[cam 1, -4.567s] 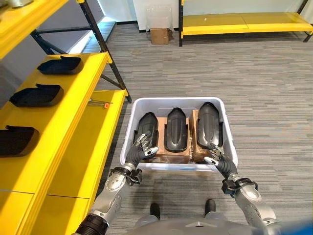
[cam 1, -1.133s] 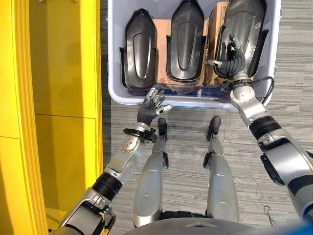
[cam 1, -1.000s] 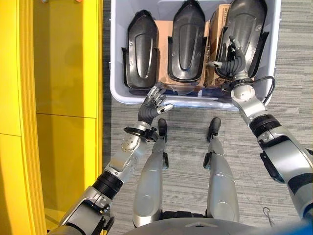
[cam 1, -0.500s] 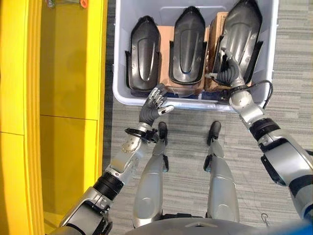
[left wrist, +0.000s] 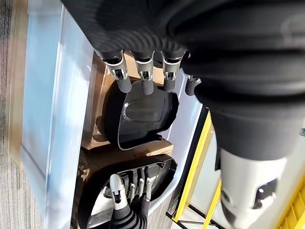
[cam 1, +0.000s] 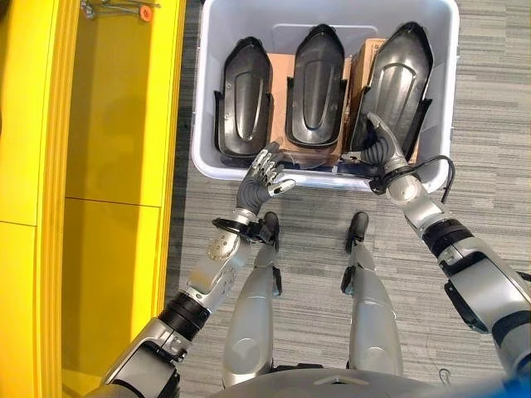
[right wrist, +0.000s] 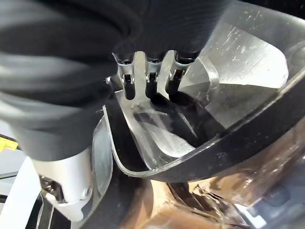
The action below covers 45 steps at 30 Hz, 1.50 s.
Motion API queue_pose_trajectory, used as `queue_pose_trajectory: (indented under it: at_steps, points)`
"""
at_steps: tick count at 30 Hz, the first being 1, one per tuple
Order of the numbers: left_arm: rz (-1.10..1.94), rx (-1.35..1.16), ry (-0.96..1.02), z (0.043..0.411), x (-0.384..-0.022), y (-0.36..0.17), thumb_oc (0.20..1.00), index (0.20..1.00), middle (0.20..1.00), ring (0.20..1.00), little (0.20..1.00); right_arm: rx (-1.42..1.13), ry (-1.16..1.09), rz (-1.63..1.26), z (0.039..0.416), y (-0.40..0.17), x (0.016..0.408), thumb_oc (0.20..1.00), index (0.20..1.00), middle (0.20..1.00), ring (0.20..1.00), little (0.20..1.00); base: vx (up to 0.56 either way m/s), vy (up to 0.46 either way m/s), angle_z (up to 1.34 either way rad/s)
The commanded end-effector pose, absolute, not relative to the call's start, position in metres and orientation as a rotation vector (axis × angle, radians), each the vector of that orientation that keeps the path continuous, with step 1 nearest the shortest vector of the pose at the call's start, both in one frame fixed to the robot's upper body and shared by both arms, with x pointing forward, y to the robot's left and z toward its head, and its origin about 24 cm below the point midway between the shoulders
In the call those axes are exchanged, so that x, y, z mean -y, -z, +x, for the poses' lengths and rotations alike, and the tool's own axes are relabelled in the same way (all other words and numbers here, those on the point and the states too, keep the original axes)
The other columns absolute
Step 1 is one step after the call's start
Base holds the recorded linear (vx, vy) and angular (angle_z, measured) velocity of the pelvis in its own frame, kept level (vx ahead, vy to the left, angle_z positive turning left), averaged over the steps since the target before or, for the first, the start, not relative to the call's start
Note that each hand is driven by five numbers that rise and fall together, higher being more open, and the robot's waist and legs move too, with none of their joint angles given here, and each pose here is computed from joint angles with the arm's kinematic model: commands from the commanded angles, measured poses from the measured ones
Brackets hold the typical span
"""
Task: Move parts from the plastic box to the shelf.
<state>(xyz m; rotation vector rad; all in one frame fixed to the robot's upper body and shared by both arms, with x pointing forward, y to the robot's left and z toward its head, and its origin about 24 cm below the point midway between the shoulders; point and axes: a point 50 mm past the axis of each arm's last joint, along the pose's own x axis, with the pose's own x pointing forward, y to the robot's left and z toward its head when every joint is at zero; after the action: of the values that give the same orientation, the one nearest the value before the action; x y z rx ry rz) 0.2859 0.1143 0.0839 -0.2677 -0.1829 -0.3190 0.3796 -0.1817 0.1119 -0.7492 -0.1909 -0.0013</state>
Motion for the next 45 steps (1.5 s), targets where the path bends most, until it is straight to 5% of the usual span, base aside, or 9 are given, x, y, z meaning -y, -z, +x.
queue_pose_trajectory:
  at_steps: [1,12,18,32,45]
  points:
    - [-0.297,0.295,0.336,0.280,-0.122,-0.103,1.000,1.000,1.000,1.000,1.000,0.038,0.009,-0.784,0.362,-0.080,0.212,1.000,1.000,1.000,1.000,1.000,0.00,0.000,0.00]
    - [-0.288,0.314,0.275,0.281,-0.136,-0.107,1.000,1.000,1.000,1.000,1.000,0.617,0.211,-0.576,0.336,-0.202,0.223,1.000,1.000,1.000,1.000,1.000,0.00,-0.001,-0.01]
    - [-0.289,0.300,0.260,0.279,-0.140,-0.104,1.000,1.000,1.000,1.000,1.000,0.806,0.178,-0.405,0.307,-0.219,0.204,1.000,1.000,1.000,1.000,1.000,0.02,-0.001,-0.05]
    - [-0.289,0.287,0.246,0.275,-0.144,-0.100,1.000,1.000,1.000,1.000,1.000,0.787,0.067,-0.303,0.307,-0.208,0.175,1.000,1.000,1.000,1.000,1.000,0.00,0.000,0.00]
    - [-0.285,0.295,0.260,0.275,-0.144,-0.103,1.000,1.000,1.000,1.000,1.000,0.735,0.160,-0.350,0.346,-0.229,0.182,1.000,1.000,1.000,1.000,1.000,0.01,-0.001,0.02]
